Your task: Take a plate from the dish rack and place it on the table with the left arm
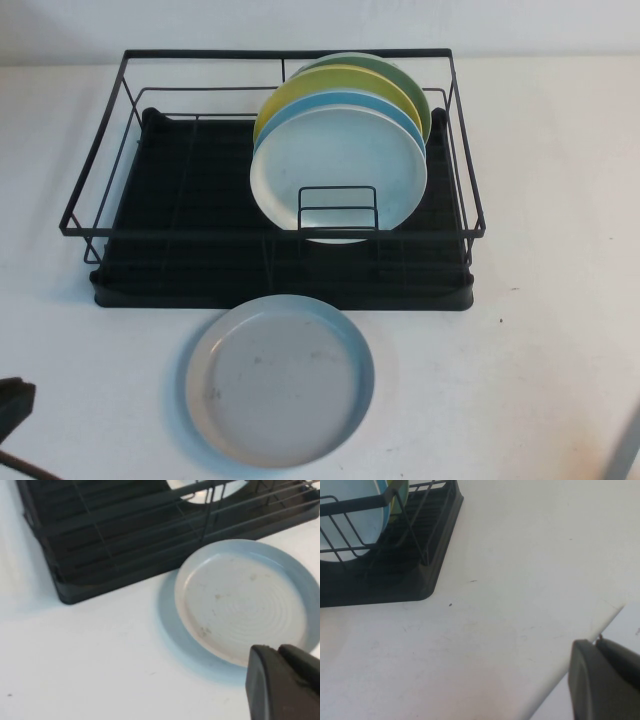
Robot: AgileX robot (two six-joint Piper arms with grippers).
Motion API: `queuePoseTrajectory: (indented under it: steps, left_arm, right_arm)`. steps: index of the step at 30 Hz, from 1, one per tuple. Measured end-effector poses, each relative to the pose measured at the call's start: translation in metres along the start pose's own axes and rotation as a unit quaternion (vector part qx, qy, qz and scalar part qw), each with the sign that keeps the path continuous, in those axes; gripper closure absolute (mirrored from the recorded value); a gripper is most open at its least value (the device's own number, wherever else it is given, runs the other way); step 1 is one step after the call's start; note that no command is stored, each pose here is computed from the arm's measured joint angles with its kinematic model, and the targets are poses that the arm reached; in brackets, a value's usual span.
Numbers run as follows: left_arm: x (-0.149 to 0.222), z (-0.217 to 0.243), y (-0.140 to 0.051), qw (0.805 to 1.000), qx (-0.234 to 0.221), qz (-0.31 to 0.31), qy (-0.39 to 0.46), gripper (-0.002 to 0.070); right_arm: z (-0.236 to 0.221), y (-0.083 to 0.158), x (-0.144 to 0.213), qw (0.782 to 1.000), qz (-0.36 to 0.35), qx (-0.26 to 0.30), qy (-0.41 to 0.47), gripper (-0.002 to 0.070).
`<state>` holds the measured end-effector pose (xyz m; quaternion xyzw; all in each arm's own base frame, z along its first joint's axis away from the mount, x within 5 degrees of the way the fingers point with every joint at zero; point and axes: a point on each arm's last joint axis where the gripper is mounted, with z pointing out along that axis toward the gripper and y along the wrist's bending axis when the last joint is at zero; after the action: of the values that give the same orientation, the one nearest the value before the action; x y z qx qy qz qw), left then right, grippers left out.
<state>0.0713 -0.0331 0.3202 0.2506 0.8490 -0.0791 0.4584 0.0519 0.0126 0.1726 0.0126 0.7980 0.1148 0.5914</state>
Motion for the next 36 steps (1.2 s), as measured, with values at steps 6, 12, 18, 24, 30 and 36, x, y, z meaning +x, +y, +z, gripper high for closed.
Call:
queuePoseTrajectory:
  steps: [6, 12, 18, 24, 30, 36]
  left_arm:
    - [0.0, -0.008, 0.0, 0.999, -0.031, -0.016, -0.041, 0.0676]
    - [0.016, 0.003, 0.007, 0.986, -0.097, -0.049, -0.129, 0.0676]
    - [0.062, 0.017, 0.01, 0.954, -0.18, -0.096, -0.221, 0.0676]
    - [0.105, 0.036, 0.007, 0.934, -0.212, -0.11, -0.265, 0.0676]
    - [0.125, 0.052, 0.006, 0.944, -0.206, -0.125, -0.225, 0.0676]
    - [0.137, 0.058, 0.003, 0.963, -0.196, -0.113, -0.147, 0.0676]
  right_arm:
    - [0.0, 0.0, 0.0, 1.0, 0.0, 0.0, 0.0, 0.0696]
    - [0.0, 0.0, 0.0, 1.0, 0.0, 0.0, 0.0, 0.0697]
    - [0.0, 0.0, 0.0, 1.0, 0.0, 0.0, 0.0, 0.0696]
    - [0.0, 0.0, 0.0, 1.0, 0.0, 0.0, 0.0, 0.0696]
    - [0.0, 0.0, 0.0, 1.0, 0.0, 0.0, 0.0, 0.0696]
    - [0.0, 0.0, 0.0, 1.0, 0.0, 0.0, 0.0, 0.0696]
